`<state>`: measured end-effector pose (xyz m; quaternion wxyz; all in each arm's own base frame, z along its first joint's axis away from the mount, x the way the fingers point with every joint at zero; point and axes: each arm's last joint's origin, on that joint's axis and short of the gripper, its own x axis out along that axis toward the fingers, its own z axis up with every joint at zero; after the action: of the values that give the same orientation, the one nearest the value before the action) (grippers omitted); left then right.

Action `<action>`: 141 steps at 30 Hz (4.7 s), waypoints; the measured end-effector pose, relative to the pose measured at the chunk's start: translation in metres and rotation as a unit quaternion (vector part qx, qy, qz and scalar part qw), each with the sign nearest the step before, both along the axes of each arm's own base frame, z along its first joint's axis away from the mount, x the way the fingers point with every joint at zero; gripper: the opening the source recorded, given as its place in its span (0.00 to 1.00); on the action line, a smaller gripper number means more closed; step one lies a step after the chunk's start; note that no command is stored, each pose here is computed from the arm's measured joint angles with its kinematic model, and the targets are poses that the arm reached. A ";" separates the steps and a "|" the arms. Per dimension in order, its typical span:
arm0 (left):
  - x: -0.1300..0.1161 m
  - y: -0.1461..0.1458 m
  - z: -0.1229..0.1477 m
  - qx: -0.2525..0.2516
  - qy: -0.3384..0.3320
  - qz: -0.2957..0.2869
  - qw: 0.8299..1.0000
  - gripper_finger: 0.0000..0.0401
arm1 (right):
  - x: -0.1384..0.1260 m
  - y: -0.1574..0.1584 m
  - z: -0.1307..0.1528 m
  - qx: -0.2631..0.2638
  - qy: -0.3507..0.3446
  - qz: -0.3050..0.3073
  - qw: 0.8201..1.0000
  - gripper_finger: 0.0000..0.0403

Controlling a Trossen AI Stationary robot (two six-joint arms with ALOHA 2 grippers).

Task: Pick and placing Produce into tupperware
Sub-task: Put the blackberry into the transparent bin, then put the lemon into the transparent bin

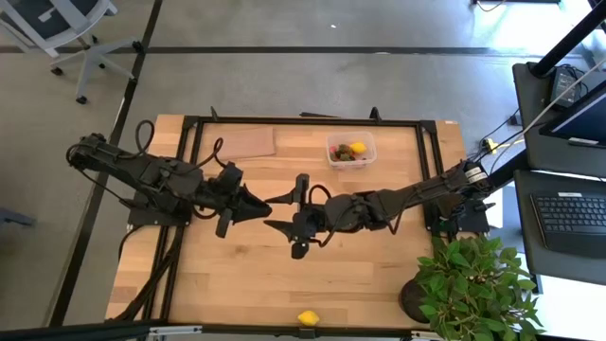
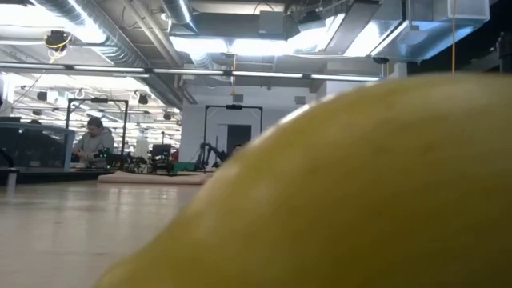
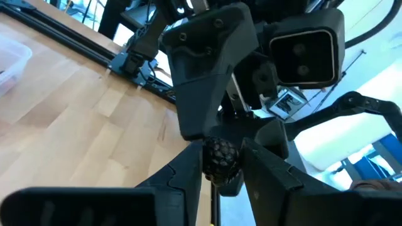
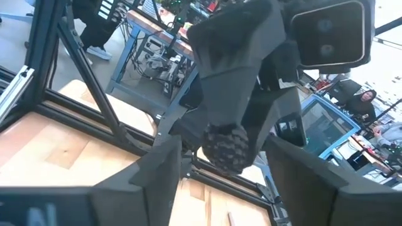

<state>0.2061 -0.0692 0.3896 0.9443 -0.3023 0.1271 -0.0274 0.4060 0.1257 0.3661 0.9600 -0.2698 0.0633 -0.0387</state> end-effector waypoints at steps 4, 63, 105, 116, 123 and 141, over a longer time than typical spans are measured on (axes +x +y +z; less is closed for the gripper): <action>0.000 0.000 0.000 0.004 -0.001 0.000 1.000 0.23 | 0.000 0.000 0.000 0.001 -0.002 -0.001 1.000 0.49; -0.014 0.003 -0.026 0.022 0.145 0.007 0.989 0.36 | -0.024 -0.132 -0.033 0.192 0.199 -0.294 0.915 0.23; -0.024 0.006 -0.040 0.071 0.229 0.007 0.971 0.39 | -0.093 -0.280 -0.153 0.463 0.314 -0.419 0.715 0.45; -0.024 0.008 -0.040 0.085 0.224 0.034 0.970 0.40 | -0.051 -0.237 -0.092 0.395 0.324 -0.244 0.824 0.67; -0.024 0.008 -0.040 0.087 0.223 0.039 0.970 0.39 | -0.025 -0.155 -0.037 0.313 0.306 -0.076 0.896 0.70; -0.021 0.010 -0.041 0.131 0.217 0.068 0.965 0.38 | -0.035 0.065 -0.082 0.160 0.388 0.114 0.900 0.70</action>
<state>0.1849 -0.0592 0.3482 0.9251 -0.1821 0.3109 0.1200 0.3710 0.1904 0.2841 0.8874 -0.1120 0.4051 0.1894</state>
